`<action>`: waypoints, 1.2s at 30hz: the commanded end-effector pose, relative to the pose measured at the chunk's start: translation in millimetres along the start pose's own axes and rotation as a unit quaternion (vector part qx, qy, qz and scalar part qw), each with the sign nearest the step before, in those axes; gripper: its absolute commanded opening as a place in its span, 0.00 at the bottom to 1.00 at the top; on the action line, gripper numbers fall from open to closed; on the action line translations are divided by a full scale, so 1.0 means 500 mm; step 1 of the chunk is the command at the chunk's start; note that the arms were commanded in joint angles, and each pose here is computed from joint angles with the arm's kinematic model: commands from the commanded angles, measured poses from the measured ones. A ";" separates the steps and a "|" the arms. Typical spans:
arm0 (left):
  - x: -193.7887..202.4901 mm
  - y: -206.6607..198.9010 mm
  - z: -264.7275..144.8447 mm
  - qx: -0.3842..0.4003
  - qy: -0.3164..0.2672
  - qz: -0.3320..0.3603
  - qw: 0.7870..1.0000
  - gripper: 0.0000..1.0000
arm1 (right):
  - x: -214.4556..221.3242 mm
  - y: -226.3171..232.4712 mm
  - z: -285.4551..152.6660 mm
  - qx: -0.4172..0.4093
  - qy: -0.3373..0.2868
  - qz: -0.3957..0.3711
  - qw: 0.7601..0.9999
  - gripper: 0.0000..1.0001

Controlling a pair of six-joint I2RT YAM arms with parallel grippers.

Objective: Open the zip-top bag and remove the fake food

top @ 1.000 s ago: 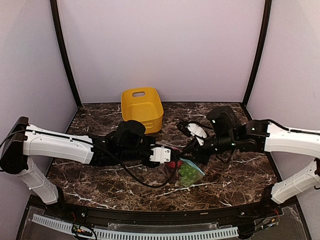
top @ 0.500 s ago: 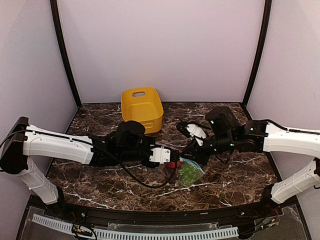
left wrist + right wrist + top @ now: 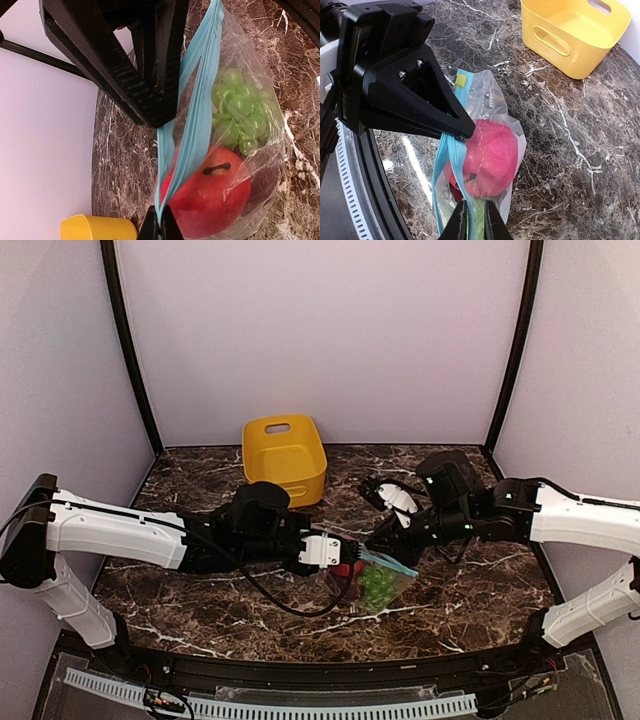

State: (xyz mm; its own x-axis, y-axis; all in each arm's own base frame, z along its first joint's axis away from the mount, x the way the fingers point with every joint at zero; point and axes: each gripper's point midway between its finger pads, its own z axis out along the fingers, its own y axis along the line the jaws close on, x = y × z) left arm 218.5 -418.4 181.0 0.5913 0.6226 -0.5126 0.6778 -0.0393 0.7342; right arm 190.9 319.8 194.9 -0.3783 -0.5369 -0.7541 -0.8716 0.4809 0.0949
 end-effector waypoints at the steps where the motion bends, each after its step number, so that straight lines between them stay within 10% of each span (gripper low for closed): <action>1: -0.020 0.021 -0.022 -0.017 -0.019 0.004 1.000 0.01 | -0.010 -0.003 -0.008 -0.001 -0.008 -0.001 1.000 0.12; 36: -0.033 0.033 -0.007 -0.016 -0.022 0.022 0.999 0.01 | -0.002 -0.010 0.037 0.002 0.076 -0.024 0.997 0.13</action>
State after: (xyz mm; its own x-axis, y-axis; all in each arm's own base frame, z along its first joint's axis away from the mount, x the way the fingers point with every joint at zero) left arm 219.1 -419.6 183.9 0.6114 0.6183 -0.4938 0.6585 -0.0516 0.7508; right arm 196.7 334.0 183.7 -0.3839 -0.6325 -0.6727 -0.8898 0.4481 0.0864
